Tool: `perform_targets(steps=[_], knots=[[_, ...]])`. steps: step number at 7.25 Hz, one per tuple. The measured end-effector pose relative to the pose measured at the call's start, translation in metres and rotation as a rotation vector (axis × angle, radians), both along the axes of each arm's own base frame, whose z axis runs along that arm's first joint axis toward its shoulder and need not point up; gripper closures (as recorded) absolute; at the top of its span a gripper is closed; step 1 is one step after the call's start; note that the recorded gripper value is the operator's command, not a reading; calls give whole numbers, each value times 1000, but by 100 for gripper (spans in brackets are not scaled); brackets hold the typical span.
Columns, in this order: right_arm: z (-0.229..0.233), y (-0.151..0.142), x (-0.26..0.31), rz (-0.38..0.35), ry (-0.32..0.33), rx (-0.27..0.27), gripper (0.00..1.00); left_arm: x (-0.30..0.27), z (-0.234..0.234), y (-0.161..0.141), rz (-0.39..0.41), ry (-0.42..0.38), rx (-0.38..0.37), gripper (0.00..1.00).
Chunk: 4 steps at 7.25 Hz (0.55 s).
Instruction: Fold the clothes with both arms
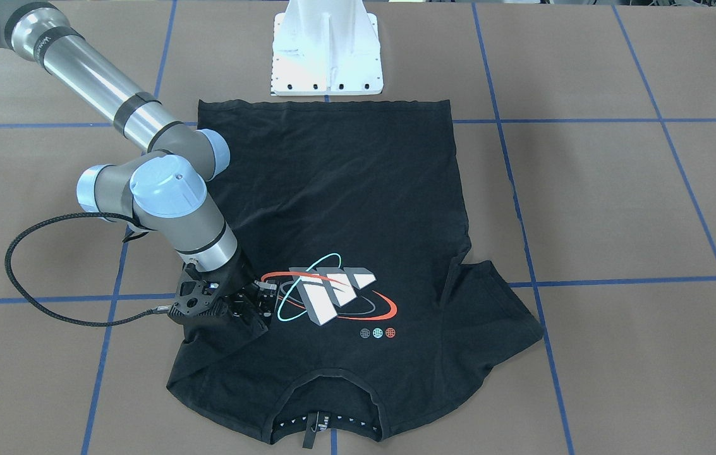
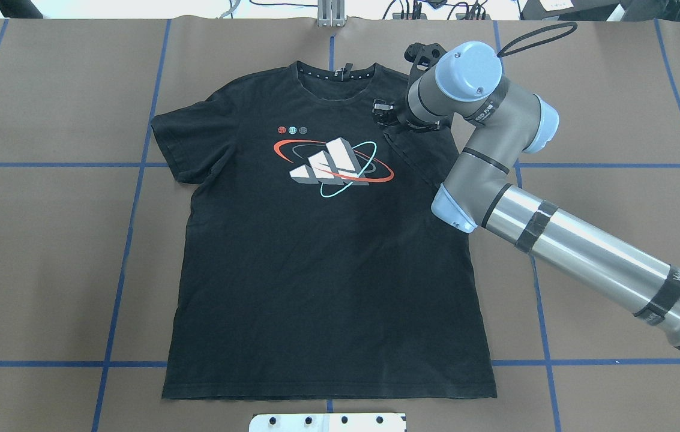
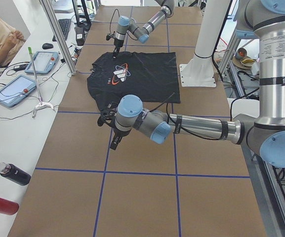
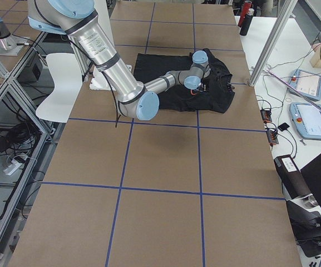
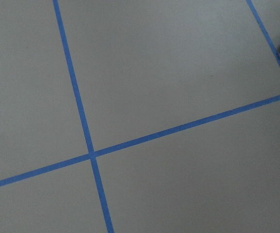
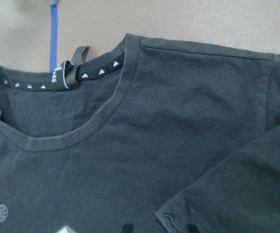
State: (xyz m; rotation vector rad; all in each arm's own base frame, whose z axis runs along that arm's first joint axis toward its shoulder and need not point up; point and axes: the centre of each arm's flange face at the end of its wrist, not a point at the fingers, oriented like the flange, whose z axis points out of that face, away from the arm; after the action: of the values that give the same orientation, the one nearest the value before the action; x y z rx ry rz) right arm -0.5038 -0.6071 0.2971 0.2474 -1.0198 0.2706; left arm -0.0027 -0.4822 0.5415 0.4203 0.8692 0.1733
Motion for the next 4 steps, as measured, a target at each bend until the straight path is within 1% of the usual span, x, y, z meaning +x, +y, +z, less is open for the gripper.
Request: perform_targets(steps=[2,3,4], knots=[[3,39,40,-23,1,-36,0,55,-46,-42,28,49,0,0],[4,58,62,-25,6,-49,1,88,-74,-57,40,79,-12,0],[9,78,81,-33,10,-63,1,121,-94,-67,60,101,-28,0]])
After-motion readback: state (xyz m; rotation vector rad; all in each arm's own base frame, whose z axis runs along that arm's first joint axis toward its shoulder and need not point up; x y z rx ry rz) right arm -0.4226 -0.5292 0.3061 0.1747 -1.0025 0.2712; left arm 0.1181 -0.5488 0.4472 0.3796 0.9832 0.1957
